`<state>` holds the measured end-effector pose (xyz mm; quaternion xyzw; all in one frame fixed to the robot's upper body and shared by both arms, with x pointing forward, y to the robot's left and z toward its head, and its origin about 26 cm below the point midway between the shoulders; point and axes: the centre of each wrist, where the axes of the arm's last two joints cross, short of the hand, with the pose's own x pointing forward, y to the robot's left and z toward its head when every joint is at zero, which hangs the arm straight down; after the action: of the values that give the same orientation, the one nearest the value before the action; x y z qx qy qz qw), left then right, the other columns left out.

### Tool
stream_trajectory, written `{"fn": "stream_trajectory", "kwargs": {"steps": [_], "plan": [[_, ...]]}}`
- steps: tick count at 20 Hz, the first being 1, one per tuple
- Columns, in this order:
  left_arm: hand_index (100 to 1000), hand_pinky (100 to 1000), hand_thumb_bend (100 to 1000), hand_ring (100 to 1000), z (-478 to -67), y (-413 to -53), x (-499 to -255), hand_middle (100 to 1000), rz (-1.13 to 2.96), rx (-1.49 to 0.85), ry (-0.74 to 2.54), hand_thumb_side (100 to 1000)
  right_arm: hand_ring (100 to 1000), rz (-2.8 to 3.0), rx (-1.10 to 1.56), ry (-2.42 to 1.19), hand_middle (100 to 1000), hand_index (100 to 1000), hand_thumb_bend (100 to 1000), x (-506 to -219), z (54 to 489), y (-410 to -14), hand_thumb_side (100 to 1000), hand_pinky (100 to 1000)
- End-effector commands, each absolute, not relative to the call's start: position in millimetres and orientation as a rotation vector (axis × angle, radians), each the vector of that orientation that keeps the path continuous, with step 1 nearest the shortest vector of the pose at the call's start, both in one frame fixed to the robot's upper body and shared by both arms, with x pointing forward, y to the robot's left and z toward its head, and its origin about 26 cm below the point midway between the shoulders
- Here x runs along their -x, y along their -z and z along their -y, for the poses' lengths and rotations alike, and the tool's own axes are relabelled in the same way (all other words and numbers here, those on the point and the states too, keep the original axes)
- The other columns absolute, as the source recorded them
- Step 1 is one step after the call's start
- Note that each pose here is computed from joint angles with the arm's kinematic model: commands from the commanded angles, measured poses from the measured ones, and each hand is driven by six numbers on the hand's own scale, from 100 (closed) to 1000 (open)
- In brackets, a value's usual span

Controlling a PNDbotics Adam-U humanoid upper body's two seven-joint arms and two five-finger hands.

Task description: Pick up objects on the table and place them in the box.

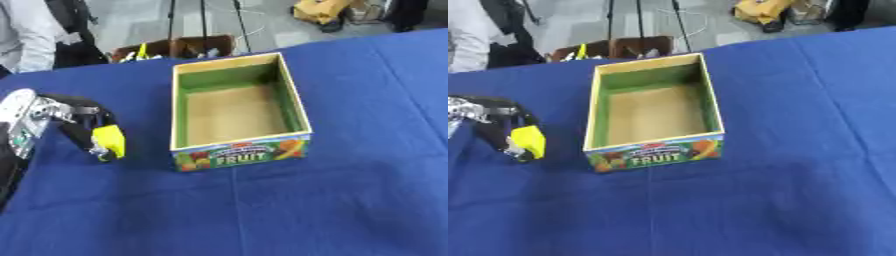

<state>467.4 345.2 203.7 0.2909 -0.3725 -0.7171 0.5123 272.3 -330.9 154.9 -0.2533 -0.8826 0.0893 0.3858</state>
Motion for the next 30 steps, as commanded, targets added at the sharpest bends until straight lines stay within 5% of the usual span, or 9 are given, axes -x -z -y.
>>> {"fn": "stream_trajectory", "kwargs": {"steps": [1, 10, 20, 24, 30], "plan": [[882, 610, 597, 712, -351, -210, -466, 715, 0.843, -0.695, 1.807, 549, 821, 2.275, 0.666, -0.257, 595, 843, 100, -271, 332, -164, 694, 735], [754, 468, 481, 568, -352, -205, -467, 567, 0.860, -0.697, 1.788, 558, 820, 2.277, 0.666, -0.250, 594, 843, 100, -271, 332, -164, 692, 735], [683, 353, 100, 500, -351, -215, -464, 530, 0.980, -0.901, 1.737, 706, 820, 2.273, 0.667, -0.241, 592, 843, 100, -271, 333, -163, 690, 734], [663, 303, 100, 472, -351, -219, -463, 513, 1.022, -0.989, 1.704, 752, 819, 2.271, 0.667, -0.238, 592, 843, 100, -270, 333, -162, 689, 733], [656, 279, 100, 460, -351, -230, -462, 510, 1.061, -1.045, 1.671, 706, 819, 2.264, 0.666, -0.235, 591, 843, 100, -270, 334, -162, 688, 733]]}}
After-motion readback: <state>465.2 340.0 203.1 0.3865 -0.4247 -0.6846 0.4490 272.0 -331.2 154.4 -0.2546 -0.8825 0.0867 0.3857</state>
